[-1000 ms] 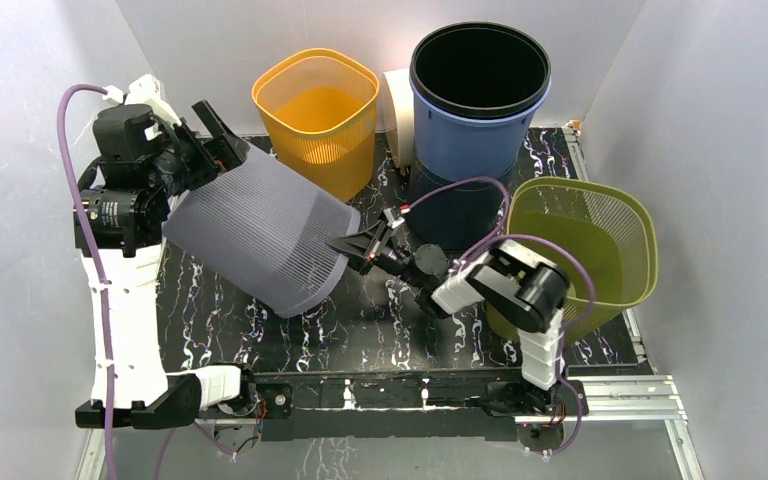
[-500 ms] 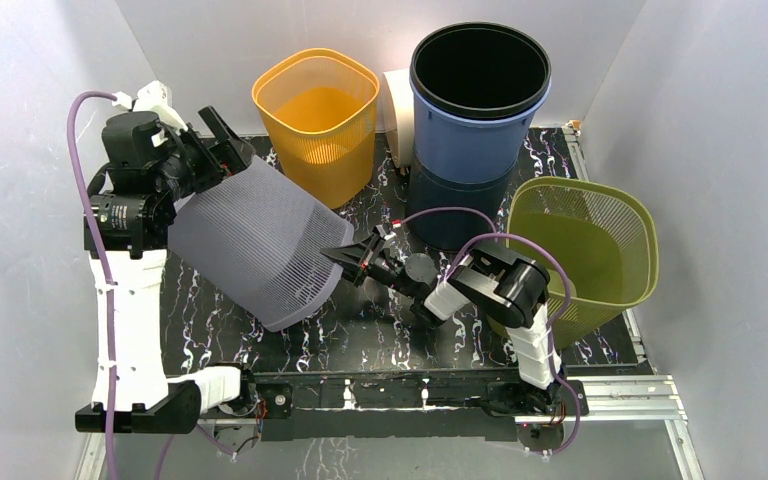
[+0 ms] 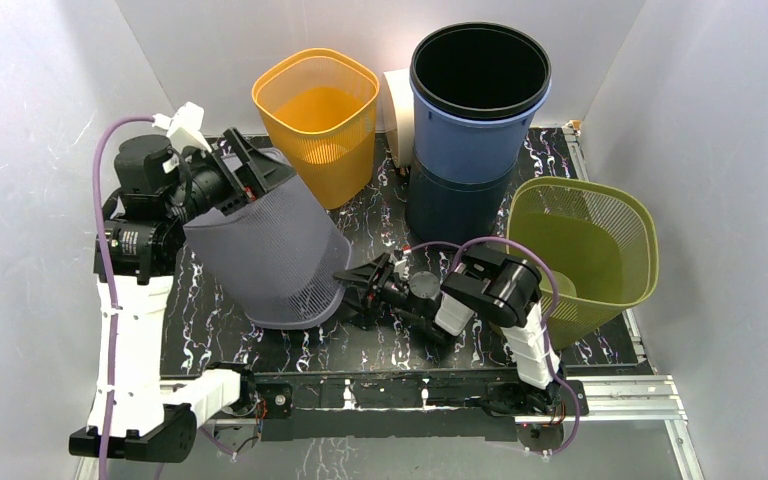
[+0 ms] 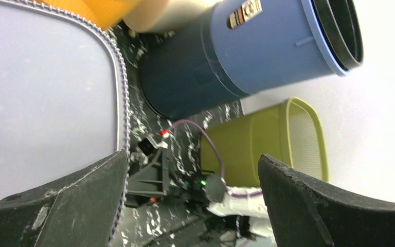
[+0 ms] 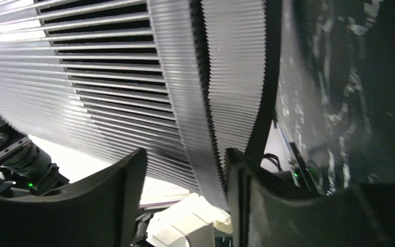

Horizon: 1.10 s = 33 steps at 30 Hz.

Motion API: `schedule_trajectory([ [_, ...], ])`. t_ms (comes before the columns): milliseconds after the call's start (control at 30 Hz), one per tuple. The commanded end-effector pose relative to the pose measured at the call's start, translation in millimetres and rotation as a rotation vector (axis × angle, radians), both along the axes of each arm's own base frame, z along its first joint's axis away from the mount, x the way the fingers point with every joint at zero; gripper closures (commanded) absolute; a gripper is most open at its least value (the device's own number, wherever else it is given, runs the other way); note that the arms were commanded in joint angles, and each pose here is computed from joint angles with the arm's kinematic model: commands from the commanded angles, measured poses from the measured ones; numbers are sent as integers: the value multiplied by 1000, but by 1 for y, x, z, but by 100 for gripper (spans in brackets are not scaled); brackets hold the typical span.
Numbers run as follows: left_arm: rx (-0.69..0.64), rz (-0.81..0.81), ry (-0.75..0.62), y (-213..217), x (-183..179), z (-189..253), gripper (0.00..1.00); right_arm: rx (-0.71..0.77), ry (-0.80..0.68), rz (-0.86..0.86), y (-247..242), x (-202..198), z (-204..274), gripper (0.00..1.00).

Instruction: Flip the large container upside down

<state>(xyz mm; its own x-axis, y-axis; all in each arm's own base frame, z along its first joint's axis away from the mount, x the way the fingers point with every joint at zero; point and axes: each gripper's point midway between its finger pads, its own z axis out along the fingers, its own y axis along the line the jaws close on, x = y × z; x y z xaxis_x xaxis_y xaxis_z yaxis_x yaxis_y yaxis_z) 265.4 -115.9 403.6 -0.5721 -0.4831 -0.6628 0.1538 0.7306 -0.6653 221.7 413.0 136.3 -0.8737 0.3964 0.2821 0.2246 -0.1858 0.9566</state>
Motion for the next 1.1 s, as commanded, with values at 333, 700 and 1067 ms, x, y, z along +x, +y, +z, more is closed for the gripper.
schedule_trajectory([
  [333, 29, -76, 160, -7, -12, -38, 1, -257, -111, 132, 10, -24, 3, 25],
  [700, 93, -52, 121, 1, 0, -28, 2, -837, -159, 205, -26, -26, -45, 8],
  [1067, 86, -72, 19, -1, -20, 26, 2, -740, -385, 180, -34, -42, 15, 24],
])
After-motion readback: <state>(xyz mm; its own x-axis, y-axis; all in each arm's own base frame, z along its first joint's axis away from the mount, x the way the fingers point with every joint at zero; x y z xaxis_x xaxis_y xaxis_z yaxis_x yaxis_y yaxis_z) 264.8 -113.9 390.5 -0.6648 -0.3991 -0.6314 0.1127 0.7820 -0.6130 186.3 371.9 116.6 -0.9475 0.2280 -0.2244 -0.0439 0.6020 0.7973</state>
